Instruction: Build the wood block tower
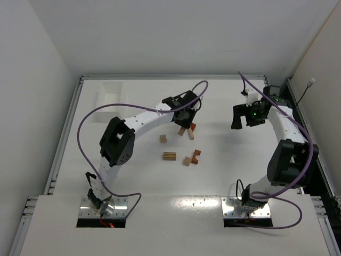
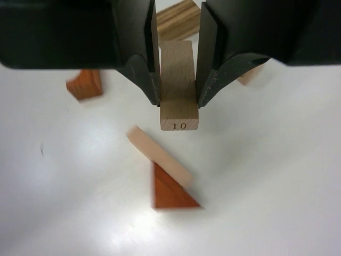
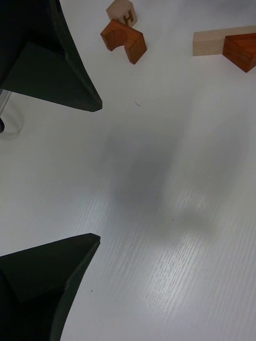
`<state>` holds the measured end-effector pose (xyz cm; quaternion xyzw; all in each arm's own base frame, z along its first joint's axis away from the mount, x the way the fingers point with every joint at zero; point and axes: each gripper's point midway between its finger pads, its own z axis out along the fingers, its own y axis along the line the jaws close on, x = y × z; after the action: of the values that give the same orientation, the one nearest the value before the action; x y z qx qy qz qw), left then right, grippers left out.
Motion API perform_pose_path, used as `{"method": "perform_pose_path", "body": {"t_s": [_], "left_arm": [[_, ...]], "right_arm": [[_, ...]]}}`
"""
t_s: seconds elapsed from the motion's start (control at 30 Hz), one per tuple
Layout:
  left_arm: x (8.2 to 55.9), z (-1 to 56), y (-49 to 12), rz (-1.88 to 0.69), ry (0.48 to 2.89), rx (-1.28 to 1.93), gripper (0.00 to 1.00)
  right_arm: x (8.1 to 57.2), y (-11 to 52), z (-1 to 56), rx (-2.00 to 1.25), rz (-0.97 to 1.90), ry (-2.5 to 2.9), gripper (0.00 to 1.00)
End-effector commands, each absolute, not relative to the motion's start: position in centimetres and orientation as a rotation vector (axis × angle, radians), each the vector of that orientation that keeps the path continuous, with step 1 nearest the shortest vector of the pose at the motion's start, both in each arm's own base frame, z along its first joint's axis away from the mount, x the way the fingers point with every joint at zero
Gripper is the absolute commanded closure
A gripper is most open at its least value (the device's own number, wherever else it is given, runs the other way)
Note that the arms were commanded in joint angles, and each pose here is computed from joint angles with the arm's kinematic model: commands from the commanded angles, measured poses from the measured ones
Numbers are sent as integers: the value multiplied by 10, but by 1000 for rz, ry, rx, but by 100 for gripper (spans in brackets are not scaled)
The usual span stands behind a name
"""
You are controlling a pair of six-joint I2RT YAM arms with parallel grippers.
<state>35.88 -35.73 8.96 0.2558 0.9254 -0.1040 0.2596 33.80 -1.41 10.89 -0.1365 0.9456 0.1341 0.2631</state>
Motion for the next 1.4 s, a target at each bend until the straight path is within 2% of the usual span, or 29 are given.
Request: {"method": "perform_pose_path", "body": {"t_s": [0.0, 0.1, 0.17, 0.33, 0.63, 0.67, 0.7, 0.8, 0.83, 0.87, 0.93, 1.0, 1.13, 1.17, 1.23, 1.33, 1.37], "left_arm": [[401, 114, -333, -113, 2460, 350, 100], [415, 104, -311, -25, 2475, 180, 100], [425, 73, -297, -18, 2548, 96, 100], [433, 48, -296, -41, 2593, 86, 100], [439, 35, -306, -98, 2617, 64, 98], [438, 36, -310, -124, 2619, 86, 92], [438, 36, -310, -124, 2619, 86, 76], [432, 28, -308, -118, 2643, 93, 51], [433, 34, -308, -127, 2632, 91, 31], [436, 41, -310, -139, 2614, 99, 25], [436, 44, -307, -127, 2607, 95, 20], [438, 58, -305, -126, 2576, 96, 20], [443, 115, -322, -247, 2448, 218, 35], [437, 128, -334, -268, 2405, 326, 44], [426, 154, -352, -294, 2326, 433, 51], [407, 159, -376, -275, 2286, 593, 69], [408, 139, -377, -251, 2324, 609, 81]], "right_arm": [[352, -15, 130, -344, 347, 2486, 4], [354, -17, 133, -332, 335, 2484, 4], [354, -19, 129, -316, 330, 2499, 5], [356, -19, 130, -306, 330, 2493, 5], [356, -19, 127, -304, 334, 2501, 5], [356, -19, 127, -304, 334, 2501, 5], [356, -19, 127, -304, 334, 2501, 5], [356, -19, 127, -316, 331, 2499, 5], [356, -19, 127, -316, 331, 2499, 5], [356, -19, 127, -316, 331, 2499, 5], [356, -19, 127, -316, 331, 2499, 5], [356, -19, 127, -316, 331, 2499, 5], [354, -20, 124, -311, 324, 2511, 5], [354, -20, 124, -311, 324, 2511, 5], [352, -20, 121, -310, 329, 2520, 5], [352, -18, 121, -313, 342, 2515, 5], [352, -18, 121, -313, 342, 2515, 5]]}}
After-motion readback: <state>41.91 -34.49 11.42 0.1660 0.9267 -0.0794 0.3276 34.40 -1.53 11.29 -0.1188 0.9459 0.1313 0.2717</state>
